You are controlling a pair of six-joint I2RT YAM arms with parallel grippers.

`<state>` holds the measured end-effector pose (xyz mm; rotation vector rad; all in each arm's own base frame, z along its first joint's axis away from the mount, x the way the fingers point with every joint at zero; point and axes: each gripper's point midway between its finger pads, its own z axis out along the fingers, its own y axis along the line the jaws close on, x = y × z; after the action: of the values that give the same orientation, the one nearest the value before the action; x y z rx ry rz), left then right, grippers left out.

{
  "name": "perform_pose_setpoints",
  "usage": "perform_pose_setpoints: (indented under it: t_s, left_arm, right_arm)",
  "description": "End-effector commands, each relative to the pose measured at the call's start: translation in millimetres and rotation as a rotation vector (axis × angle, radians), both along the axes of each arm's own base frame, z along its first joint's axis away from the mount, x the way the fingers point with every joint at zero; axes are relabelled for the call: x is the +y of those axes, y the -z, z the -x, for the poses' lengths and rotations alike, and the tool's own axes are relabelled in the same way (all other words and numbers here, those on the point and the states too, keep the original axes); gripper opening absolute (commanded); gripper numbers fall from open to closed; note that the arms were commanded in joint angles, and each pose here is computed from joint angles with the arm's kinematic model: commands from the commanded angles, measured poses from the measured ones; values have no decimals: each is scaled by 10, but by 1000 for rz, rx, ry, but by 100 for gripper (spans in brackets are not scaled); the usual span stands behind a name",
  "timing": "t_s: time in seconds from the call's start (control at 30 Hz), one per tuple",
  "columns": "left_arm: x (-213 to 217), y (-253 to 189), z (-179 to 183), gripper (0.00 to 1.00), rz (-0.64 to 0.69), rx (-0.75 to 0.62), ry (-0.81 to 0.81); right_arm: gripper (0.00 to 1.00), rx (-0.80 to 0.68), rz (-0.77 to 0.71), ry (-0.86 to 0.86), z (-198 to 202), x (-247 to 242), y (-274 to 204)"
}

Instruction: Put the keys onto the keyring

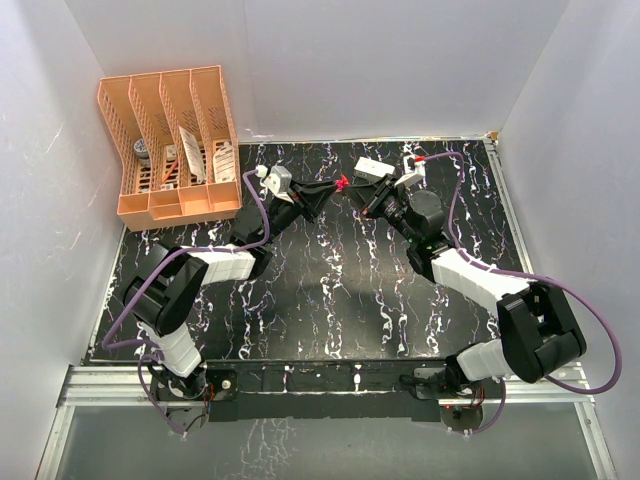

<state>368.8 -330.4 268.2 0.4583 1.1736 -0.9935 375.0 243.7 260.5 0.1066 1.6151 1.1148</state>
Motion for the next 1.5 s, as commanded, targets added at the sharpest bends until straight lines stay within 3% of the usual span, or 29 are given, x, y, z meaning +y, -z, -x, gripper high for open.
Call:
perform_pose_setpoints:
  t_s: [0.0, 0.47, 0.77, 1.03, 1.27, 1.47]
  left_arm:
    - [-88, -157, 157, 16, 24, -55, 81]
    - [-136, -48, 181, 17, 20, -19, 119]
    - [-162, 2, 174, 29, 14, -2, 131]
    - [-173, 20, 168, 30, 20, 13, 137]
    - [-12, -35, 76, 51, 48, 28, 47]
    - [25, -86, 57, 52, 70, 28, 67]
  right_arm:
    - [0, -118, -44, -12, 64, 8, -397]
    - [0, -123, -45, -13, 68, 8, -412]
    - [0, -128, -47, -14, 71, 7, -427]
    - [0, -129, -48, -15, 71, 10, -424]
    - [0, -134, -46, -8, 74, -3, -430]
    - [0, -134, -48, -13, 74, 5, -433]
